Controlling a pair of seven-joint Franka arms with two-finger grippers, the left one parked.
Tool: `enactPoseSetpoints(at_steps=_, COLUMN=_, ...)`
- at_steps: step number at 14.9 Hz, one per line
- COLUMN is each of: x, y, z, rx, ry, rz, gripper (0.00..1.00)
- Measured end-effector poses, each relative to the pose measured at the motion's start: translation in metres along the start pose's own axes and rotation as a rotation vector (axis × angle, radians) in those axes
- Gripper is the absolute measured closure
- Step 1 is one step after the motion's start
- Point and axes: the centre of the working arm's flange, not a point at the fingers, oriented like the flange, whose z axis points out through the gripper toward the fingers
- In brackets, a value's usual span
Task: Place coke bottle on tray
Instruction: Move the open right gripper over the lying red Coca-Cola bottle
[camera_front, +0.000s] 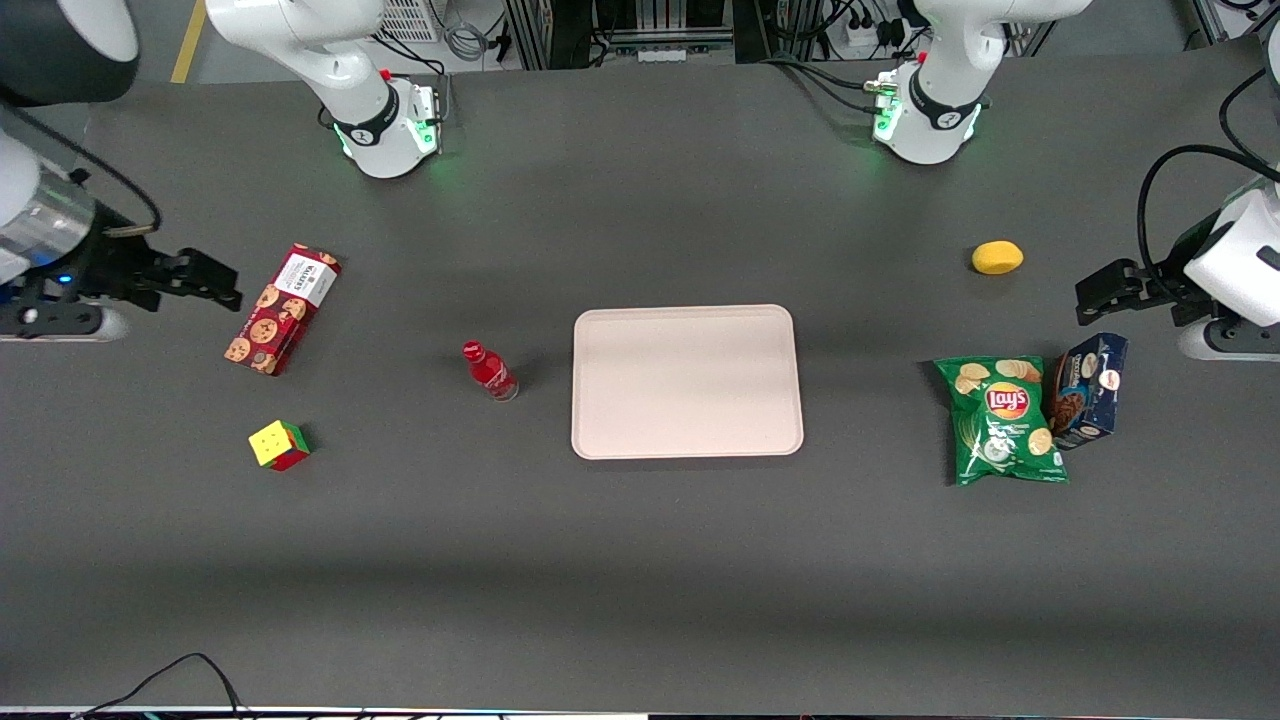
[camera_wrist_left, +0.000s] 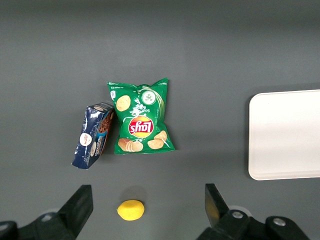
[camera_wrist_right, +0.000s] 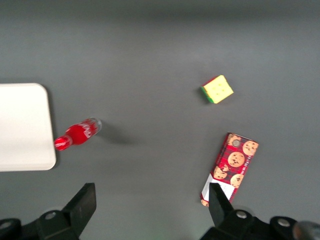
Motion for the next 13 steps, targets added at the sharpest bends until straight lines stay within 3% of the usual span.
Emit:
enactPoseSetpoints(at_steps=7, x=-0.032, y=-0.13, z=-0.008, rx=0.005, ry=0.009, rz=-0.23, gripper=0.0)
enactPoseSetpoints(at_steps=13, x=-0.032, y=-0.164, z=0.036, rx=0.017, ry=-0.087, rz=-0.277, gripper=0.0)
